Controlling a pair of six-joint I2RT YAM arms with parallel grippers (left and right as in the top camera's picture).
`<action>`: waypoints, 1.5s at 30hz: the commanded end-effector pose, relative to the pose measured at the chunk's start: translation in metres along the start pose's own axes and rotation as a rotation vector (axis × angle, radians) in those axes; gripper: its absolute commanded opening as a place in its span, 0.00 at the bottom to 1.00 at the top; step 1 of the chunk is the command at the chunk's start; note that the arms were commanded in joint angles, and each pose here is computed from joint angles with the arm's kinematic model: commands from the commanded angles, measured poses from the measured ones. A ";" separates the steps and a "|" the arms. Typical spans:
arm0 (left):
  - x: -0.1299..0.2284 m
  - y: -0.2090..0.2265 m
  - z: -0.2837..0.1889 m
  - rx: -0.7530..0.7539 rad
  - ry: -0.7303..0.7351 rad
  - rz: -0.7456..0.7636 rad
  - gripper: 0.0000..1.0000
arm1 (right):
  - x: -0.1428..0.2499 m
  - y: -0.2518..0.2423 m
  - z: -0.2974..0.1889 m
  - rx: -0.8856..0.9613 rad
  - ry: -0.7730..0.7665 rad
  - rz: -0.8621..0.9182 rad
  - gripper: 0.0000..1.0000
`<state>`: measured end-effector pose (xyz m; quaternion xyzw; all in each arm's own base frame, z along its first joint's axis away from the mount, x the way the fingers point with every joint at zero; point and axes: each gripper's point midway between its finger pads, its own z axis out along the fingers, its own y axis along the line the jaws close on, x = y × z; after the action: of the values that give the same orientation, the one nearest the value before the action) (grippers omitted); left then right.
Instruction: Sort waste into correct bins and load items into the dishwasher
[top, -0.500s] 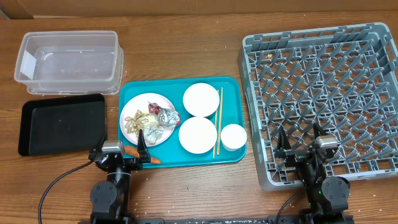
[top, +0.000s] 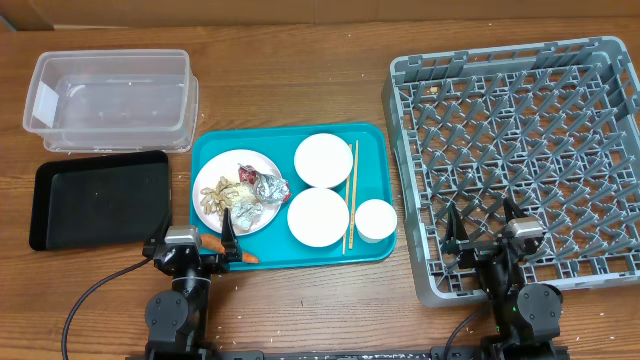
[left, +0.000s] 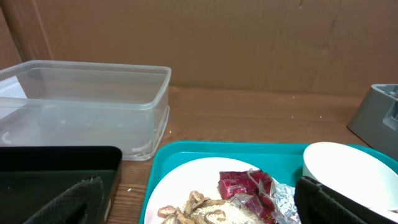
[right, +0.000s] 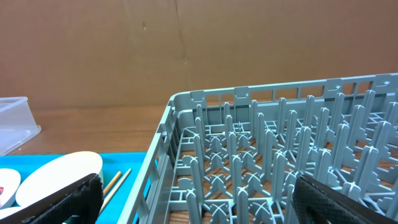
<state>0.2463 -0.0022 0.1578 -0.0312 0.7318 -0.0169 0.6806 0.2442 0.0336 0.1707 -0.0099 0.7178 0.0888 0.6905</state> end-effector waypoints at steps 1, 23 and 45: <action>0.000 0.003 0.000 -0.012 -0.005 0.018 1.00 | 0.001 0.000 0.000 -0.003 -0.006 -0.007 1.00; -0.001 0.003 0.000 -0.012 -0.008 0.017 1.00 | 0.001 0.000 0.000 -0.003 -0.006 -0.007 1.00; -0.003 0.005 -0.001 -0.028 -0.012 -0.007 1.00 | 0.001 0.000 0.000 -0.002 -0.007 0.026 1.00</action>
<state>0.2463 -0.0010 0.1580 -0.0338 0.7314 -0.0144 0.6809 0.2442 0.0337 0.1706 -0.0088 0.7179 0.0901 0.6902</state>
